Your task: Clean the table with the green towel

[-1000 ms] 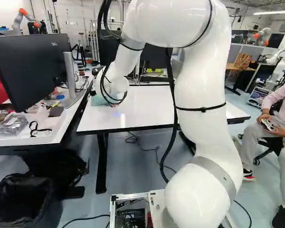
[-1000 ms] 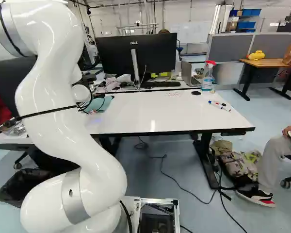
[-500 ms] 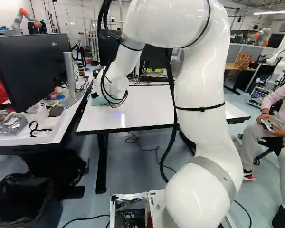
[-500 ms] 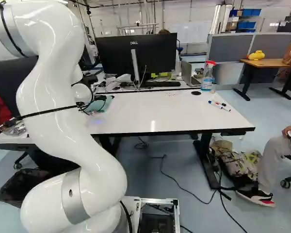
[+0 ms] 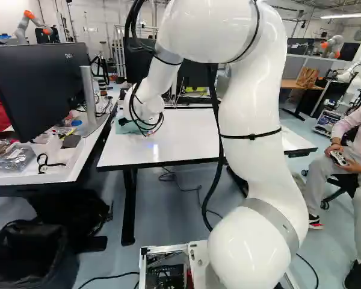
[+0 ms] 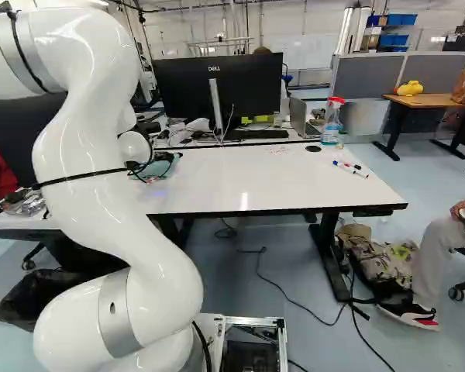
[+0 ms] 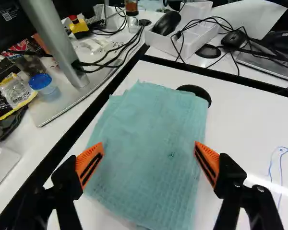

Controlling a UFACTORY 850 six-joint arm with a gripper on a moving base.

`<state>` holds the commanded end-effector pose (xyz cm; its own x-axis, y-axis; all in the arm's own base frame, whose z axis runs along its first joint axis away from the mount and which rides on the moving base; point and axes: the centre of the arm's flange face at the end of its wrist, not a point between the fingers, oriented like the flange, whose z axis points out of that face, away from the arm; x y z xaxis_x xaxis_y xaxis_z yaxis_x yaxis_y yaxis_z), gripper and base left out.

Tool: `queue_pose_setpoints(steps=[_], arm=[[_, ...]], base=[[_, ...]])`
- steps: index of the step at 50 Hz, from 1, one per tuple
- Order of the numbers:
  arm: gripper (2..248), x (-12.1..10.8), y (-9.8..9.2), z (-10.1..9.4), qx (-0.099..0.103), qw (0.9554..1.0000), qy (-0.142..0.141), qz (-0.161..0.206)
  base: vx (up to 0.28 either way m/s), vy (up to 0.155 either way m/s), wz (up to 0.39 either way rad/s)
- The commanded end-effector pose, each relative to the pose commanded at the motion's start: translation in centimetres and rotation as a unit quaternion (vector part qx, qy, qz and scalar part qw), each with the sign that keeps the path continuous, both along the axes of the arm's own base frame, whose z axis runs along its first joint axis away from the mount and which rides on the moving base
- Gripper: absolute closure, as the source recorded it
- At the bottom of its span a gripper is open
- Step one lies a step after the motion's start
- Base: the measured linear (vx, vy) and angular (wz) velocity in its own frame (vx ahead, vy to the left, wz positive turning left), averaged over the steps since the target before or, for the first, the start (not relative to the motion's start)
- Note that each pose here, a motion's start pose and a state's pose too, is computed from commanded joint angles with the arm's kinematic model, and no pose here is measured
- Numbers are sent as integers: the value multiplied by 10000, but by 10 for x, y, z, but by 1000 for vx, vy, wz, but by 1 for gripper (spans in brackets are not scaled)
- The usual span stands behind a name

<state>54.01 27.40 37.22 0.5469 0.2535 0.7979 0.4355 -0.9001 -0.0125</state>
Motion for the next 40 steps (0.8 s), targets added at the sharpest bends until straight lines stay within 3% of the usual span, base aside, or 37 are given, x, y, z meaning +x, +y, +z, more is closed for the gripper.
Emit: queue_pose_setpoints(steps=[40], arm=[[3,1,0,-1,-19,10000,46,-10]], base=[[0,0,0]])
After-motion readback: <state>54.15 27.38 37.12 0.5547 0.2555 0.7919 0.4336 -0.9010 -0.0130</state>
